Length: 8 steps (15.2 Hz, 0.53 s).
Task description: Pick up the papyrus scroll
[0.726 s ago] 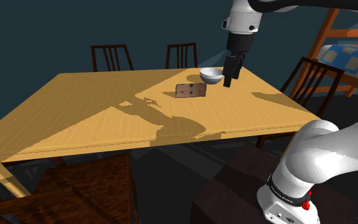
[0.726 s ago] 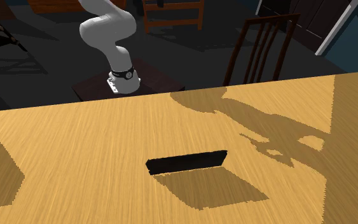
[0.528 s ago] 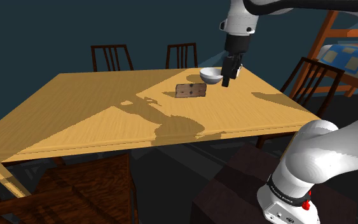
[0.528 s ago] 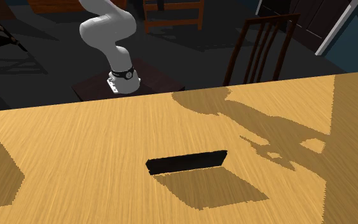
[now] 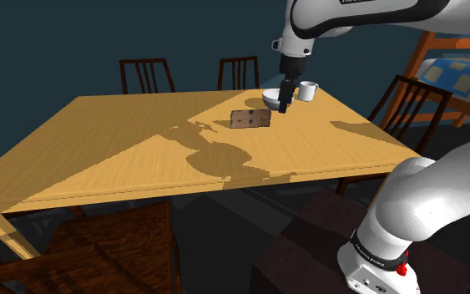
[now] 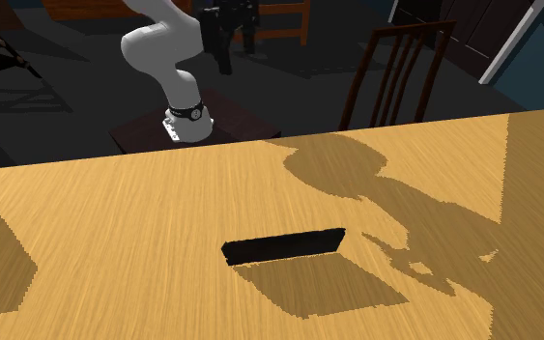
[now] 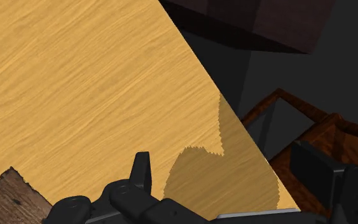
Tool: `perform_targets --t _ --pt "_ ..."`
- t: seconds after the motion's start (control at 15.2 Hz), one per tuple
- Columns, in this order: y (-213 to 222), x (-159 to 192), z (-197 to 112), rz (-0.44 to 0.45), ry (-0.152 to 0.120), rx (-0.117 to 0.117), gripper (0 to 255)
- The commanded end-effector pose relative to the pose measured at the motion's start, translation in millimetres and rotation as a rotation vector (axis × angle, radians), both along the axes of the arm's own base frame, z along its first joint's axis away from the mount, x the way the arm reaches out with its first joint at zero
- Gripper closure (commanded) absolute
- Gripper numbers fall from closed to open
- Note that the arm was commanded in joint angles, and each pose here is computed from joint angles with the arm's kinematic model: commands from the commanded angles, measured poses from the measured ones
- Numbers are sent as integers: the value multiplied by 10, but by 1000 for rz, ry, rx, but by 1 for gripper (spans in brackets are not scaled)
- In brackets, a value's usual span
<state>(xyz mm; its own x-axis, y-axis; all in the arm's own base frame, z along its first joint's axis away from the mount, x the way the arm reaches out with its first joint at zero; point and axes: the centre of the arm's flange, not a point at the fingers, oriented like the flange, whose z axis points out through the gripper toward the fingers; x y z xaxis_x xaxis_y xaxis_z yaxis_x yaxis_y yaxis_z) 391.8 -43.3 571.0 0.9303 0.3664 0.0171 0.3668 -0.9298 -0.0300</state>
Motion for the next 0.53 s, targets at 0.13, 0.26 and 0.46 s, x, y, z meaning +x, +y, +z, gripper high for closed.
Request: perform_targets --t 0.13,0.26,0.46 --pt "-230 414 -182 86 -14 4 0" --pt "-327 635 -277 128 -20 6 0" --pt "-455 975 -418 191 -29 9 0"
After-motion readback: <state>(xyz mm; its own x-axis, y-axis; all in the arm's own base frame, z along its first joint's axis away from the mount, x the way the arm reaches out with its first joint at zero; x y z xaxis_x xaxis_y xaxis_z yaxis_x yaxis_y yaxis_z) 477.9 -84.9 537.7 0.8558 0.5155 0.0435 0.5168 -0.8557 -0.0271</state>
